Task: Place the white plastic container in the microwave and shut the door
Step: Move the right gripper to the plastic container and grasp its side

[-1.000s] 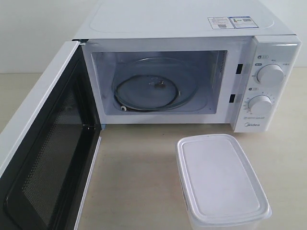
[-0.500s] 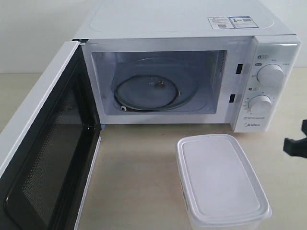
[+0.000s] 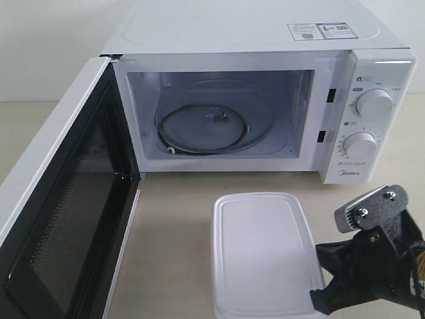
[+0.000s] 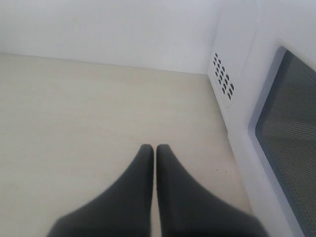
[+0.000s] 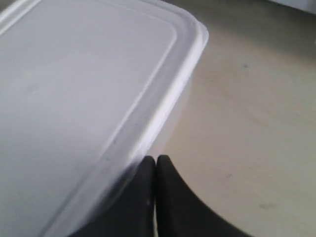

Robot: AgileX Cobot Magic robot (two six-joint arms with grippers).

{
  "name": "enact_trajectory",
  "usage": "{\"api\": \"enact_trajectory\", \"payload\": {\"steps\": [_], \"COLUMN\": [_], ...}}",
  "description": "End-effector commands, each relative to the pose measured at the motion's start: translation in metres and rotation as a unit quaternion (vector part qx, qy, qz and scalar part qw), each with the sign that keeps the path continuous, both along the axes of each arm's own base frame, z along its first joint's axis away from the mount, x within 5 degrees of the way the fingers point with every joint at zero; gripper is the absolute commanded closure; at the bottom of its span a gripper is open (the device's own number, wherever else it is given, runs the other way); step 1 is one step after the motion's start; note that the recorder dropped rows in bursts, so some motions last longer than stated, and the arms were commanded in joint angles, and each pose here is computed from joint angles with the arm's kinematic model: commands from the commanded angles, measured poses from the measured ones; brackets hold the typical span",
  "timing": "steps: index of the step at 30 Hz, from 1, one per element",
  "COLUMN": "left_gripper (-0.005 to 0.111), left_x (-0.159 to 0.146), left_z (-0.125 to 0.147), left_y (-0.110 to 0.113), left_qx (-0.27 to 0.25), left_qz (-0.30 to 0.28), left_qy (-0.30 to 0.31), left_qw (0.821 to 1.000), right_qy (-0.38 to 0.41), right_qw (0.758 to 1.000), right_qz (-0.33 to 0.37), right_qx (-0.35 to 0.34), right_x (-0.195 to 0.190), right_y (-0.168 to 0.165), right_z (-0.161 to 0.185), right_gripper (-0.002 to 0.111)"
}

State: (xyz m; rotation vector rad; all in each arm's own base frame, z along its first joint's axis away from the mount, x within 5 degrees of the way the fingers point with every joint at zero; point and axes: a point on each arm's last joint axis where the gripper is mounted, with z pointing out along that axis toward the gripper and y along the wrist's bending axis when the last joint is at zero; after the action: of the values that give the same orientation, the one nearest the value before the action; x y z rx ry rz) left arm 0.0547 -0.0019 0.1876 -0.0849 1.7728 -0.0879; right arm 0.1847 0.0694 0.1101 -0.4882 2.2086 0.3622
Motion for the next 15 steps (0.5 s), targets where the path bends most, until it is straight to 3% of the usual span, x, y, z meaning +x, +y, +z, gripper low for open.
{"api": "enact_trajectory", "payload": {"steps": [1,6,15], "left_gripper": [0.102,0.102,0.102], "left_x": [0.000,0.000,0.000], "left_z": [-0.001,-0.001,-0.001], "left_y": [0.000,0.000,0.000], "left_qx": [0.003,0.003,0.003], "left_qz": [0.002,0.002,0.002], "left_qy": [0.000,0.000,0.000], "left_qw": [1.000,1.000,1.000], "right_qy": [-0.010,0.011,-0.055], "right_qw": [0.999,1.000,0.992], "right_qz": [0.040,0.014,-0.103], "right_qx": [0.009,0.001,0.047], "right_x": [-0.005,-0.007,0.003], "right_y": [0.015,0.012,-0.002], "right_z": [0.002,0.001,0.028], "right_gripper": [0.109,0.109,0.109]}}
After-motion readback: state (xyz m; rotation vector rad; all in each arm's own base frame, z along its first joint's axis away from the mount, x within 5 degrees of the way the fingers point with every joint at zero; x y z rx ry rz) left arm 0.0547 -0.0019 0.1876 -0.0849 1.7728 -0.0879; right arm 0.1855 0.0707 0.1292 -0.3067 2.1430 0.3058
